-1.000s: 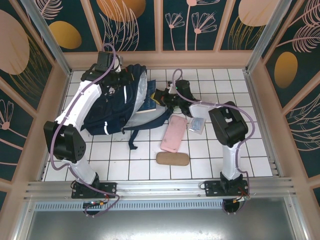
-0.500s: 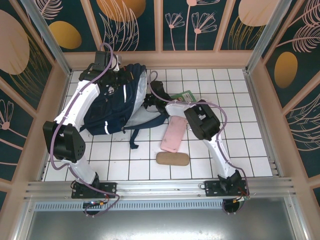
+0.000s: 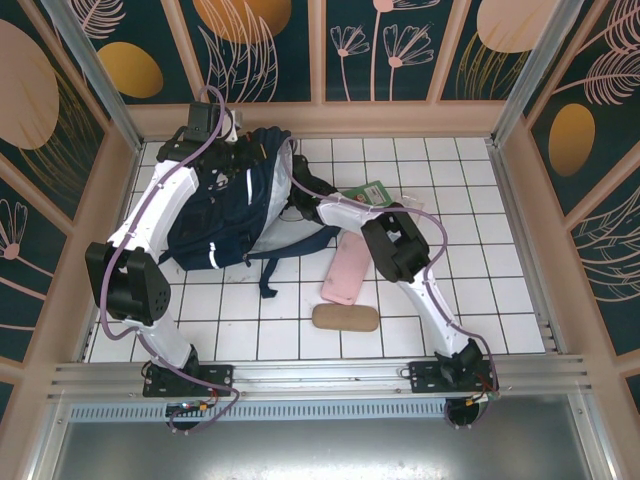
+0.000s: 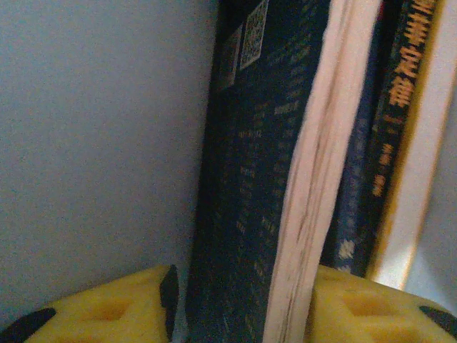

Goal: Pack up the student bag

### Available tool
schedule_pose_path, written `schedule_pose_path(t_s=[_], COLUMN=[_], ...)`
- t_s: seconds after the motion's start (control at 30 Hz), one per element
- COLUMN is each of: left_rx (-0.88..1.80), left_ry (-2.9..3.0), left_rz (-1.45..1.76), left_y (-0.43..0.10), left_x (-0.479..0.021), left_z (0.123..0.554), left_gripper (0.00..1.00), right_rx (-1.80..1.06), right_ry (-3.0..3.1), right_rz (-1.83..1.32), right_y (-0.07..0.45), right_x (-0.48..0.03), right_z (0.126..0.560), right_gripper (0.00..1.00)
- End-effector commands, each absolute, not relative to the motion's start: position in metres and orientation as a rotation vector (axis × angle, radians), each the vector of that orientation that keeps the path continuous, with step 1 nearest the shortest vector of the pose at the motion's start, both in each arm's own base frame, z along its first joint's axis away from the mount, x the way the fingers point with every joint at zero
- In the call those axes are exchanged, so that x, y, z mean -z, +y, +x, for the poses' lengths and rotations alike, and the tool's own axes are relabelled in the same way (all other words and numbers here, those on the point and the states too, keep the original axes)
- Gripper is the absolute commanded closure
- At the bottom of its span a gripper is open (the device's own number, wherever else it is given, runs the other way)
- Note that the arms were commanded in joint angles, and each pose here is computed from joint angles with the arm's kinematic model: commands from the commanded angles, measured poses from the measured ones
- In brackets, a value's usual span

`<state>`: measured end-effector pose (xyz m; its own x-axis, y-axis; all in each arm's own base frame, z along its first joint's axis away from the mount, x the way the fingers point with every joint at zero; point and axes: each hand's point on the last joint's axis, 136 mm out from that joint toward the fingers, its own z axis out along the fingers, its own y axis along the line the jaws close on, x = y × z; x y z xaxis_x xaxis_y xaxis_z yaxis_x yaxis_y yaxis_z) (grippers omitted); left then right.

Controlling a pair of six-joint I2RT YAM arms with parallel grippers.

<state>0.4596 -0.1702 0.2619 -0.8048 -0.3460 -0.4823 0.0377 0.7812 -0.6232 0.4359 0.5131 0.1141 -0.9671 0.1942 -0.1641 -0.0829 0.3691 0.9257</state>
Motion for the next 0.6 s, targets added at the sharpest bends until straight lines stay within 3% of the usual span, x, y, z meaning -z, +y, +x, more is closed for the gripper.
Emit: schedule_pose_path(t_s=[0.0,0.2,0.57], left_rx=[0.913,0.896,0.76], left_ry=[2.167,2.177,2.235], left_rz=[-0.14,-0.158,-0.173], left_y=[-0.171,-0.165,-0.145], left_x=[-0.323,-0.313,-0.287], left_z=[0.465,0.464,0.456], left_gripper=[1.0,1.0,1.0], right_rx=[-1.567,-1.477,-1.346], right_ry=[2.381,2.414,2.452], right_rz=[0.024,0.023,0.075], right_y=[0.499,0.476,0.412], right_x=[-0.148,-0.152,-0.14], right_z=[0.429,0.418,0.394], right_gripper=[0.49,0.44,0.47])
